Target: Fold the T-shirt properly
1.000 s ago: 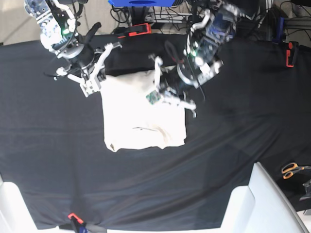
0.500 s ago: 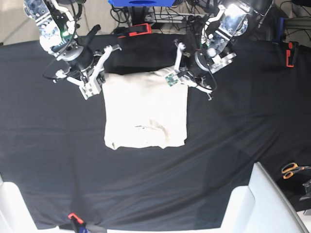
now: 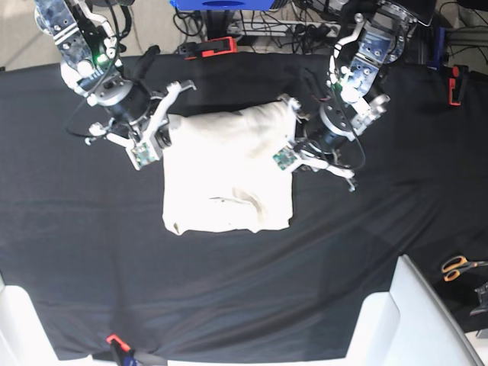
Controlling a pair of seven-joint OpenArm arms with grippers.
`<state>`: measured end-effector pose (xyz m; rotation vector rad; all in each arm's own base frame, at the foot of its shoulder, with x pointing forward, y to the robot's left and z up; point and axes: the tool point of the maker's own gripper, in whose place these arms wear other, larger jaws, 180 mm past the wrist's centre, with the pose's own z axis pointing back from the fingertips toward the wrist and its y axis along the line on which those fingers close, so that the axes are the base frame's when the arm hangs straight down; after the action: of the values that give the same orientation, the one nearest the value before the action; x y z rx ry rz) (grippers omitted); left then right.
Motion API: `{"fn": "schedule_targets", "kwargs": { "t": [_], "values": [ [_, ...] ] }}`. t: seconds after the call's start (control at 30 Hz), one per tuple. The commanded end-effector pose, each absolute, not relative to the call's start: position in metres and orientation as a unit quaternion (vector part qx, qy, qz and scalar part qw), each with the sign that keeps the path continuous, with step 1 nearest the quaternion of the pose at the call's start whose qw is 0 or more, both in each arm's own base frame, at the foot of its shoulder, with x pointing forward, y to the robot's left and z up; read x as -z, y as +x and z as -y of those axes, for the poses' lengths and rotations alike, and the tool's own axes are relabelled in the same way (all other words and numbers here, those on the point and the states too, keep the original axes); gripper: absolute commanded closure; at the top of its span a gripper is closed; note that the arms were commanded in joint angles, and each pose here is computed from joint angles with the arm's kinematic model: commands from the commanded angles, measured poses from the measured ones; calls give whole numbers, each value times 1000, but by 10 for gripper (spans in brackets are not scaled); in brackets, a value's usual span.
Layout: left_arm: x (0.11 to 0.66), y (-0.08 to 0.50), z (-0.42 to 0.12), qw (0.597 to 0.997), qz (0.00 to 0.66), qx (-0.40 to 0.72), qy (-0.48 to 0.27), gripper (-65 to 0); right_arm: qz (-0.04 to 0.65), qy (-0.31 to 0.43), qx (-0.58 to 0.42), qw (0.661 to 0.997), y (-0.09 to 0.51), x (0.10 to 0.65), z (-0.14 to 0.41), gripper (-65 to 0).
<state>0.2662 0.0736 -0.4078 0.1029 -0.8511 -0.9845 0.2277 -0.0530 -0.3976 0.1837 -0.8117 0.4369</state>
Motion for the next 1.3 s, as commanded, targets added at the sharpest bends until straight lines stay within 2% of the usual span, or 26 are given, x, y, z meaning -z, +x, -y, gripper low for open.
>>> {"fn": "schedule_targets", "kwargs": {
  "t": [0.0,0.17,0.43,1.0,1.1,1.27],
  "values": [
    [406,258,-53,790,406,459,21,0,415,94,-218,879,237,386,47,-30],
    [443,233,-48,804,358,476,0,0,403,108,-252,873,237,396,24,-30],
    [477,221,-88,820,301,486,25,0,384,115,-259,879,243,416,7,-30],
    [484,227,-98,824,290,486,34,0,332,83,-250,906,232,480,35,-29],
    [482,228,-97,823,293,486,35,0,332,80,-253,905,232,479,39,-29],
    [458,240,-95,812,324,483,44,0,377,100,-255,885,241,443,24,-29]
  ]
}}
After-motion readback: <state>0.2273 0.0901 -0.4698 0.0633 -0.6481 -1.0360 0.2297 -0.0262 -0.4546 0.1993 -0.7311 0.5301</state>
